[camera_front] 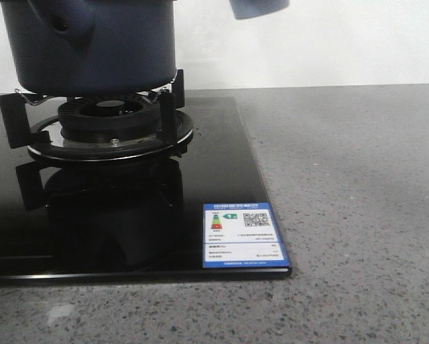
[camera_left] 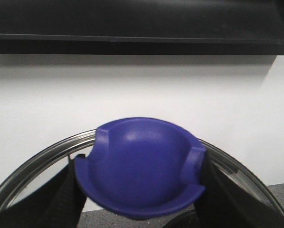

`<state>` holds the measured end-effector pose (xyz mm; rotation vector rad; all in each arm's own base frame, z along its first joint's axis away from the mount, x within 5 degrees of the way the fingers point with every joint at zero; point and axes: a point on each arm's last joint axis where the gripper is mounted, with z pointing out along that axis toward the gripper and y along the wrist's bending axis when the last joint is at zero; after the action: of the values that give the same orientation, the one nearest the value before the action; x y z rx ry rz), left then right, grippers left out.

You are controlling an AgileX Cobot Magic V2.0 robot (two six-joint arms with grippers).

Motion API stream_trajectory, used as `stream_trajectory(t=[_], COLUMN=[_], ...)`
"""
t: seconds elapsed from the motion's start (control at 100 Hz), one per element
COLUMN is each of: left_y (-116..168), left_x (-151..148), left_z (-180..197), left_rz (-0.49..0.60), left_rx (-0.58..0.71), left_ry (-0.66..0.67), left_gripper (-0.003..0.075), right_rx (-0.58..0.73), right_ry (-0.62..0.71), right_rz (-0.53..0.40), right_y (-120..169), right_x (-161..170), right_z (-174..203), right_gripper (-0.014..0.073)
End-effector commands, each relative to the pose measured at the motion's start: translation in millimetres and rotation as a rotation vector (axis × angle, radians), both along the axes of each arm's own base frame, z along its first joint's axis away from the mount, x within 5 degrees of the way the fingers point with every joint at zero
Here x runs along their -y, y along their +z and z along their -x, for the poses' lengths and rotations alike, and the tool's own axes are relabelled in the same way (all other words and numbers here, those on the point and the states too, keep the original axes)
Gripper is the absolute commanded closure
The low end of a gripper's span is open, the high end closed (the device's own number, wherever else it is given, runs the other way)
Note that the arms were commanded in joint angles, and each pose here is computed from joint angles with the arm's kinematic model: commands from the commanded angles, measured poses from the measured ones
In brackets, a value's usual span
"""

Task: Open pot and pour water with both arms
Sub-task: 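Lift the cup with the right gripper and carry it over the pot, then tilt the cup with the right gripper to pour water into the pot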

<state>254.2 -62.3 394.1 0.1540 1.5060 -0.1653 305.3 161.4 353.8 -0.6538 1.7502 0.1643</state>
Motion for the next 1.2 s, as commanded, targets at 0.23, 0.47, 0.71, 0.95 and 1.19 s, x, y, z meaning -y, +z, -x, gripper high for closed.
stream_trajectory(t=[0.23, 0.47, 0.71, 0.95, 1.19], left_y=[31.5, 31.4, 31.4, 31.4, 31.4], left_x=[-6.4, -6.4, -6.4, -6.4, -6.4], left_z=[9.8, 9.8, 9.8, 9.8, 9.8], left_rz=[0.046, 0.046, 0.046, 0.046, 0.046], left_rx=[0.185, 0.185, 0.185, 0.185, 0.185], left_ry=[0.038, 0.038, 0.038, 0.038, 0.038], left_gripper=[0.0332, 0.0332, 0.0332, 0.0332, 0.0332], right_rx=[0.181, 0.263, 0.337, 0.494, 0.612], right_ry=[0.06, 0.072, 0.091, 0.117, 0.149], right_rz=[0.204, 0.376, 0.559, 0.756, 0.88], right_y=[59.4, 69.9, 58.6, 57.4, 57.9], right_x=[-28.7, -47.4, -59.5, -64.9, -69.4], right_z=[-8.8, -15.4, -22.6, -29.0, -31.8], right_gripper=[0.0256, 0.0256, 0.0256, 0.0256, 0.0256])
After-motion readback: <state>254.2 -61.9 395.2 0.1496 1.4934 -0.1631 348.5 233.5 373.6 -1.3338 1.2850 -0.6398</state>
